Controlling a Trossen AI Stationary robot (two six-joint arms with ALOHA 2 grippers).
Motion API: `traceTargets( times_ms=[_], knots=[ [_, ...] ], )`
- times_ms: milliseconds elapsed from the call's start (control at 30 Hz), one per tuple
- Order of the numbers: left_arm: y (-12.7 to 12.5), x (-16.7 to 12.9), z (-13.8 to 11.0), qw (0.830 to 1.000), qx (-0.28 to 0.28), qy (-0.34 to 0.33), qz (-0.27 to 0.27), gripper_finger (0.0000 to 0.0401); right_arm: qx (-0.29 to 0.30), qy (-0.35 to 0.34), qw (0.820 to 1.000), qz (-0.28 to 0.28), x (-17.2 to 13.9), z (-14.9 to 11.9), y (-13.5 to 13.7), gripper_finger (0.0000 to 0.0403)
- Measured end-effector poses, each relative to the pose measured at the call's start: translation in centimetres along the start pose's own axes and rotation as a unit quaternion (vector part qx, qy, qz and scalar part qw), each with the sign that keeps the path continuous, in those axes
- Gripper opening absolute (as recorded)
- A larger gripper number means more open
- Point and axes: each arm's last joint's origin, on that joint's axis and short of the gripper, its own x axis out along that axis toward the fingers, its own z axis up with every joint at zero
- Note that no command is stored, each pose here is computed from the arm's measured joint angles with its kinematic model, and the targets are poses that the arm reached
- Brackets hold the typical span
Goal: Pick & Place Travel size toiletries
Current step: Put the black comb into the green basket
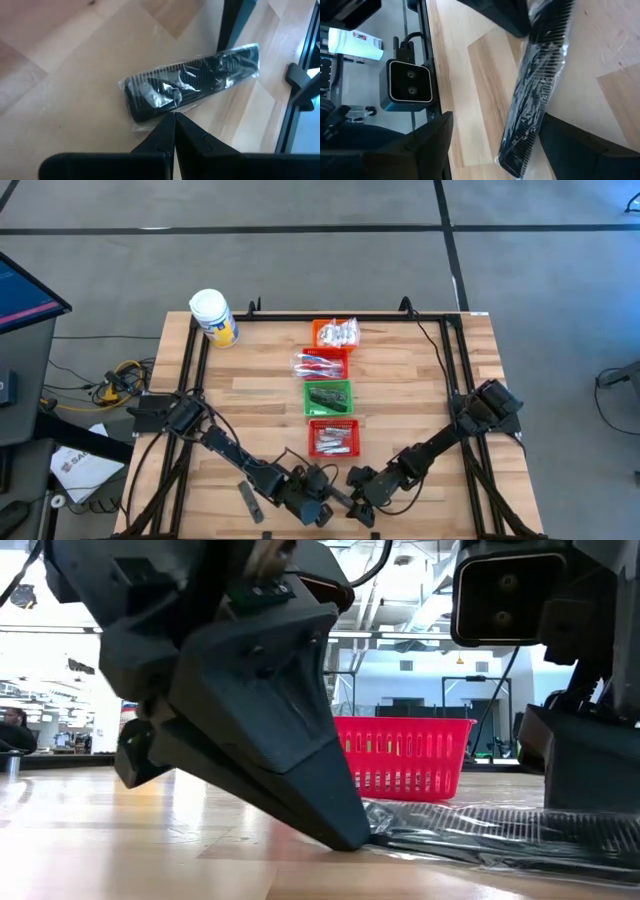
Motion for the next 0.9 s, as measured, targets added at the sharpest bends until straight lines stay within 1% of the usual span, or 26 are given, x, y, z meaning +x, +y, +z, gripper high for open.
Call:
traceTargets(
  times_ms=[133, 267, 367, 667, 700, 900],
  knots=[
    [0.08, 0.07, 0.16, 1.0, 0.004, -0.007, 0.003, 0.0, 0.002, 0.002, 1.0, 0.0, 0.02, 0.19, -0.13, 0.0271],
    [0.11, 0.12, 0.24, 1.0, 0.004, -0.008, 0.003, 0.0, 0.008, 0.002, 1.0, -0.002, 0.04, 0.17, -0.18, 0.0233],
    [0.1, 0.12, 0.25, 1.0, 0.006, -0.009, 0.003, 0.0, 0.019, 0.006, 1.0, -0.001, 0.06, 0.12, -0.21, 0.0187],
    [0.01, 0.13, 0.29, 1.0, 0.005, -0.012, -0.002, 0.0, 0.028, 0.016, 0.999, -0.001, 0.08, 0.17, -0.36, 0.0026],
    [0.01, 0.13, 0.29, 1.0, 0.005, -0.012, -0.002, 0.0, 0.028, 0.018, 0.999, -0.005, 0.08, 0.12, -0.45, 0.0014],
    [-0.18, -0.05, 0.18, 1.0, 0.008, -0.013, -0.007, 0.0001, 0.035, 0.022, 0.999, -0.013, 0.05, 0.1, -0.59, 0.0004]
  ],
)
